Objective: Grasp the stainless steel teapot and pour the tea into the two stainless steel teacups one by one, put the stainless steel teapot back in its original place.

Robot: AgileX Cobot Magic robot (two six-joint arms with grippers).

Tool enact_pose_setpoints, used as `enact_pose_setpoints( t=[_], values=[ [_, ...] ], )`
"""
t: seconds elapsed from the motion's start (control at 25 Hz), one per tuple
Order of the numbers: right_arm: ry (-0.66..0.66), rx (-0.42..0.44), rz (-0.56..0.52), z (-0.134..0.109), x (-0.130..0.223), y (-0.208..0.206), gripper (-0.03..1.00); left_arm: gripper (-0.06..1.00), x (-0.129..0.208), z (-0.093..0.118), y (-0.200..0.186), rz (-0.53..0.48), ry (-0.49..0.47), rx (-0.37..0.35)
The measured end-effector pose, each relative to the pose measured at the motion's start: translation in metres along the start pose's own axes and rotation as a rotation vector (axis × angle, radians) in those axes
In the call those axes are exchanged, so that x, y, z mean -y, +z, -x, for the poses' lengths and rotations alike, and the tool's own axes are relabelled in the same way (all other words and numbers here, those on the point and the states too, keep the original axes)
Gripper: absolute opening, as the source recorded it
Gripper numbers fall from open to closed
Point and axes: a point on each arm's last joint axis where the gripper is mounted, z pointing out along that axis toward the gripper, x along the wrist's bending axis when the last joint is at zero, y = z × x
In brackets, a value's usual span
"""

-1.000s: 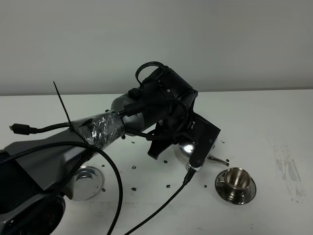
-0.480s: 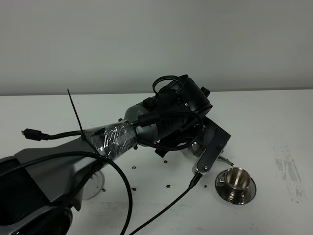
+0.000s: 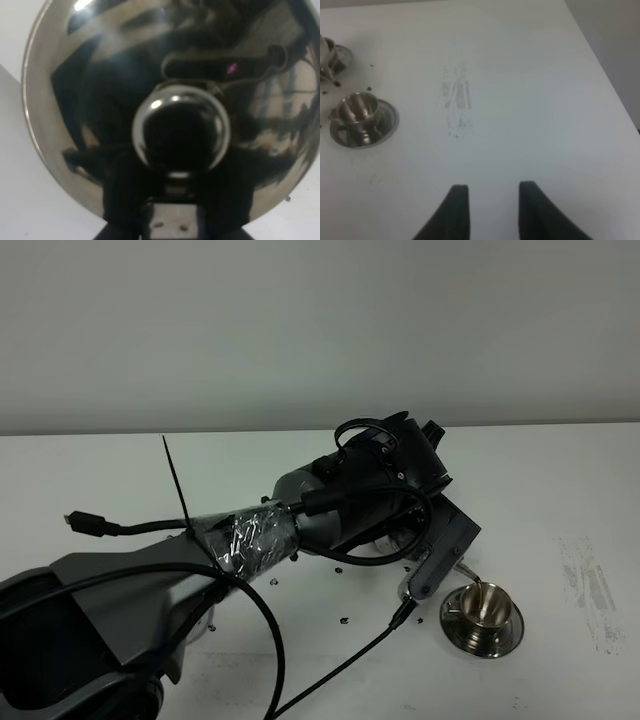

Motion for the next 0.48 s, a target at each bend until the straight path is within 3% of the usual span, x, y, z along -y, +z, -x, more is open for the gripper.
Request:
enact_pose_setpoints(
  t=[0.48],
  values=[
    [0.0, 0.0, 0.0, 0.0, 0.0, 0.0, 0.23, 0.21, -0.0068, -0.002, -0.0018, -0.029, 0.047, -0.026]
  ],
)
